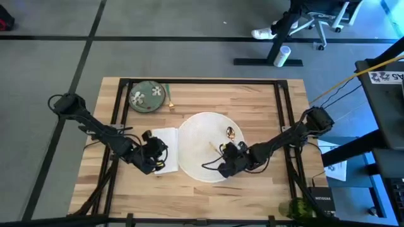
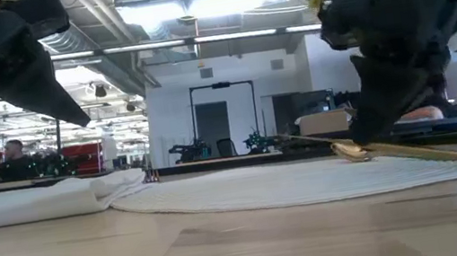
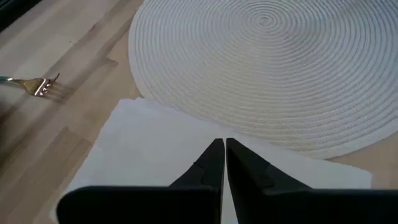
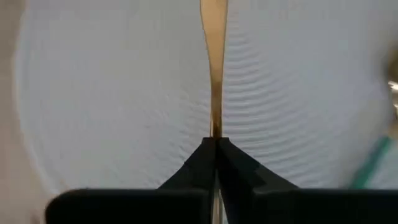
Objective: Set table place
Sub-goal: Put the gold butter knife to the left of the green spoon on the white table mat, then adjust the green spoon on the white table mat, then adjust the white table mat
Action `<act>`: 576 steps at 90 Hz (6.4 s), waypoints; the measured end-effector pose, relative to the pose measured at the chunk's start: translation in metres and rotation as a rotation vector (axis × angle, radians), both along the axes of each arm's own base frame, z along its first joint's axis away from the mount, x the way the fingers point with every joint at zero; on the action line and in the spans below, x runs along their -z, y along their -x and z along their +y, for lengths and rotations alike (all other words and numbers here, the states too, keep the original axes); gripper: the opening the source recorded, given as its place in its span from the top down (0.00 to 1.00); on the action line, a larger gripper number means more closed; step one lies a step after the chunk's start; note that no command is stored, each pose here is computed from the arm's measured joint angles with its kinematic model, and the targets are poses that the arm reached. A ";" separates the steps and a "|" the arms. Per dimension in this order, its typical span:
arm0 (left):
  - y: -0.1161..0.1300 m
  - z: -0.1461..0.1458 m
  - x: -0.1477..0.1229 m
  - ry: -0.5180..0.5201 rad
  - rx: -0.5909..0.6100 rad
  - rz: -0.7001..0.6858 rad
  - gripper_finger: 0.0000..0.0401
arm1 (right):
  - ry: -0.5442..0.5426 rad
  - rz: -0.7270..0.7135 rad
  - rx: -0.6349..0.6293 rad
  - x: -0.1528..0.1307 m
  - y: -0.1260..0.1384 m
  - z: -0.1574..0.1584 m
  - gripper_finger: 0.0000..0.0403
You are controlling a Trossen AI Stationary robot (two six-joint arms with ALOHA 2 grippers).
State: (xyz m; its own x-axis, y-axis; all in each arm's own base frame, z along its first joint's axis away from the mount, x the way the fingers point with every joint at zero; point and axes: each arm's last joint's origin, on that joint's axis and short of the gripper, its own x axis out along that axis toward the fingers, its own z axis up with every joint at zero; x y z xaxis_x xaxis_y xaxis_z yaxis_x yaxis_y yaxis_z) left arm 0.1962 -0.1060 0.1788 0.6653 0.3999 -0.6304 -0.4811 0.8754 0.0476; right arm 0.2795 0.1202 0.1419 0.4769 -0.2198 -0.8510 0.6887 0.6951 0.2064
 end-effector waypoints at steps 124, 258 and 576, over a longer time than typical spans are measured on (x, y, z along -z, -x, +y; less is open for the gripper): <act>0.001 -0.001 0.001 -0.069 0.068 0.046 1.00 | -0.229 0.030 0.553 0.011 -0.006 -0.040 1.00; 0.002 -0.002 0.001 -0.074 0.078 0.047 1.00 | -0.163 -0.031 0.569 0.010 -0.007 -0.042 0.85; -0.002 0.011 0.003 0.017 -0.018 0.073 1.00 | 0.047 0.367 -0.514 0.001 0.038 -0.032 1.00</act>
State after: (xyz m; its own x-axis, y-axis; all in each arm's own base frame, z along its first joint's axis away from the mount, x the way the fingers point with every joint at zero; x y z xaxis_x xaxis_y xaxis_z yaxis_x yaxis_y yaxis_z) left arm 0.1979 -0.0952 0.1755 0.6101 0.4002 -0.6838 -0.4929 0.8674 0.0679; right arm 0.2417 0.0883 0.1408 0.2107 -0.0813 -0.9742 0.2847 0.9584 -0.0185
